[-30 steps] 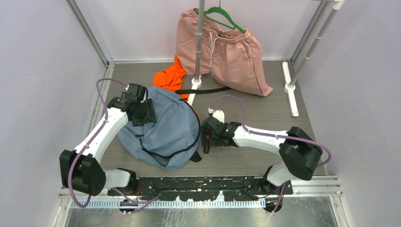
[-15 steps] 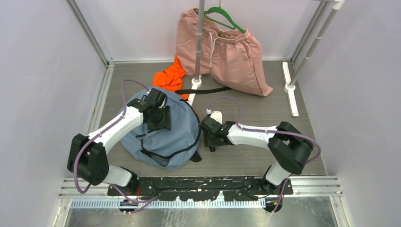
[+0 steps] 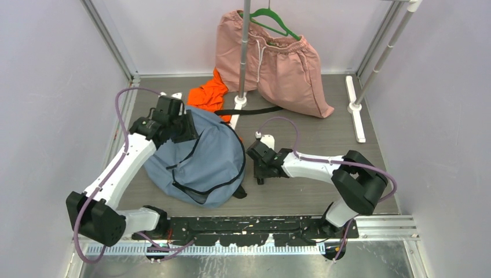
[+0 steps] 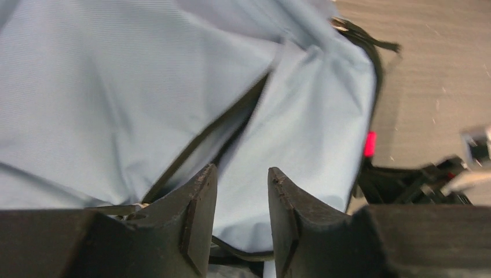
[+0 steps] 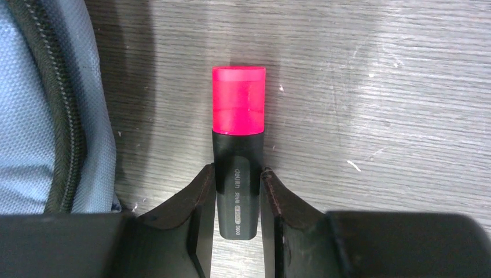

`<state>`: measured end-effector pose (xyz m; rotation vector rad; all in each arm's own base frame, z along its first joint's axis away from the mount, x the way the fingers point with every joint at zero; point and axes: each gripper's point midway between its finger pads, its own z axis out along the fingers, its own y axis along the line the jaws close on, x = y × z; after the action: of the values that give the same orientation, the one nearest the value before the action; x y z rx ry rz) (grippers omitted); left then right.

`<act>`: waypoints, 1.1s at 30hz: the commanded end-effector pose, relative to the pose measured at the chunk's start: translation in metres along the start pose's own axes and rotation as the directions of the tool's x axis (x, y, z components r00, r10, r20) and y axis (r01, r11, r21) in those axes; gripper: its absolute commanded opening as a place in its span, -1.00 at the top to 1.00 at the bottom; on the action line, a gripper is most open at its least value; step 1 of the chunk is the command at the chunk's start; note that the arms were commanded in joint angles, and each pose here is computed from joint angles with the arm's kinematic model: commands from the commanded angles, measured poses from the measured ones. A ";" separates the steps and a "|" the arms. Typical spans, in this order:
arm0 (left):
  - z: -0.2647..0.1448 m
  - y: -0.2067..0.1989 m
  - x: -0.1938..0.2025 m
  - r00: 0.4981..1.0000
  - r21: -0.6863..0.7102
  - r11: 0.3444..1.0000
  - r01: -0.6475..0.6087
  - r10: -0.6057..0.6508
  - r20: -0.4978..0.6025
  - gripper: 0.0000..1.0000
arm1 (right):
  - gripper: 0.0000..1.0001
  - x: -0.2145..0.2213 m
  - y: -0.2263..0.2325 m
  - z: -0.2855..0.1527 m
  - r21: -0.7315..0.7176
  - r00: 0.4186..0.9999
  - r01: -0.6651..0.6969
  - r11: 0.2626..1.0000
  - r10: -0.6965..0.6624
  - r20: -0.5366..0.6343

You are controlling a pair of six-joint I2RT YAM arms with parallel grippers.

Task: Pack the student bag
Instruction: Pick up the stationery from the center of the board.

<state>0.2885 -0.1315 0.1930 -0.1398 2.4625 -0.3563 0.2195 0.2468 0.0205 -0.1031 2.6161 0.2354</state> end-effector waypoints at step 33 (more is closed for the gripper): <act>0.027 0.032 0.027 0.993 -0.075 0.997 -0.035 0.026 -0.118 -0.17 | 0.98 -0.125 0.208 -0.107 -0.713 0.995 -0.012 0.701 0.083 0.064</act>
<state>0.2751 -0.1205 0.1564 -0.1562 2.5652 -0.3614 0.2495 0.4104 0.1568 -0.2533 2.4037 1.0725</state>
